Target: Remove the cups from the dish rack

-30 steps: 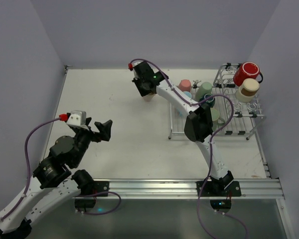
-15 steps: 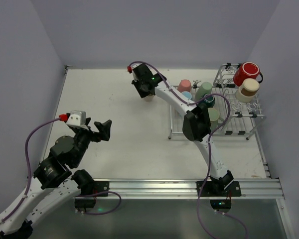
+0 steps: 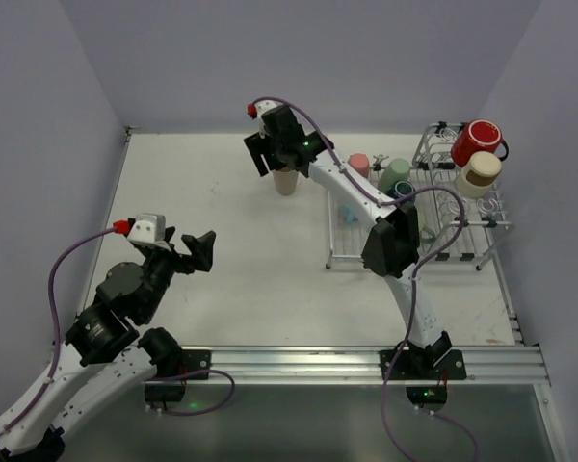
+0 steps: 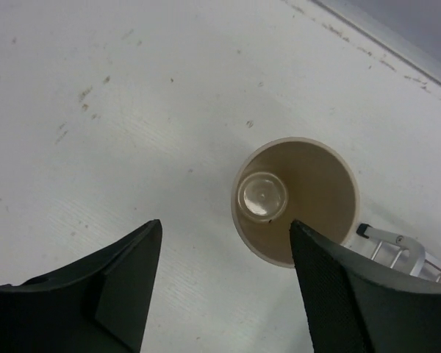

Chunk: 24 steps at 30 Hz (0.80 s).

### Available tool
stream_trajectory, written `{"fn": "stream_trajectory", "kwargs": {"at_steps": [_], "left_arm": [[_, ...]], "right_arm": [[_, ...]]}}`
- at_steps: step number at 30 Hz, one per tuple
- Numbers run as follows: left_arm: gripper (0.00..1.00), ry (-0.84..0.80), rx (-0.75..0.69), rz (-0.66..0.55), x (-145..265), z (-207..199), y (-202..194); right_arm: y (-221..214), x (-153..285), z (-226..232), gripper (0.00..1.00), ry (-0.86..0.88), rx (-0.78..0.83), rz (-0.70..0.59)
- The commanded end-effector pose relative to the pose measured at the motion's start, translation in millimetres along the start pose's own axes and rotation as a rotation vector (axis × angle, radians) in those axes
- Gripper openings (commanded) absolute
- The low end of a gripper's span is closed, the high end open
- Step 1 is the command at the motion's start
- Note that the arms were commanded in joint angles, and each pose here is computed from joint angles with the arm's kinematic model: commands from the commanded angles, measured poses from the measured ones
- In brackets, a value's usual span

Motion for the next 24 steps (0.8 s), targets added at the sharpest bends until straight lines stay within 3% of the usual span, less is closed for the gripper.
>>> {"fn": "stream_trajectory", "kwargs": {"at_steps": [1,4,5,7,8,9,11,13,17,24], "left_arm": [[1.0,-0.009,-0.014,-0.034,-1,0,7],[1.0,-0.006,-0.014,-0.033,-1,0,7],[1.0,-0.008,-0.012,-0.037,-1,0,8],[1.0,-0.011,-0.015,-0.034,-1,0,7],[1.0,-0.014,-0.012,-0.036,-1,-1,8],[1.0,-0.015,-0.012,-0.036,-1,-1,8],[1.0,-0.023,-0.008,-0.041,0,-1,9],[1.0,-0.03,-0.005,-0.049,1,-2,11],[1.0,-0.049,0.0,-0.061,3,-3,13],[1.0,-0.066,0.012,-0.083,8,-4,16]], "right_arm": [[62,62,-3,0.77,-0.007,-0.061,-0.197],[70,81,-14,0.84,-0.062,-0.114,-0.254],[86,111,-17,0.88,-0.061,-0.159,-0.319],[78,121,-29,0.91,-0.113,-0.208,-0.357],[87,153,-34,0.93,-0.118,-0.263,-0.423],[67,146,-43,0.93,-0.16,-0.28,-0.41],[59,176,-67,0.95,-0.277,-0.366,-0.478],[22,172,-93,0.97,-0.43,-0.399,-0.458],[-33,164,-122,0.98,-0.562,-0.48,-0.383],[-72,150,-159,0.98,-0.665,-0.573,-0.296]]}}
Point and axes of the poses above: each gripper's point midway between its finger pads, its own x axis back along the fingers, its own z axis along the line the jaws close on, y = z × x, the point moved 2 cm from there along x, back along the fingers, and after that the axes turned 10 degrees about -x, right-handed, at the moved point
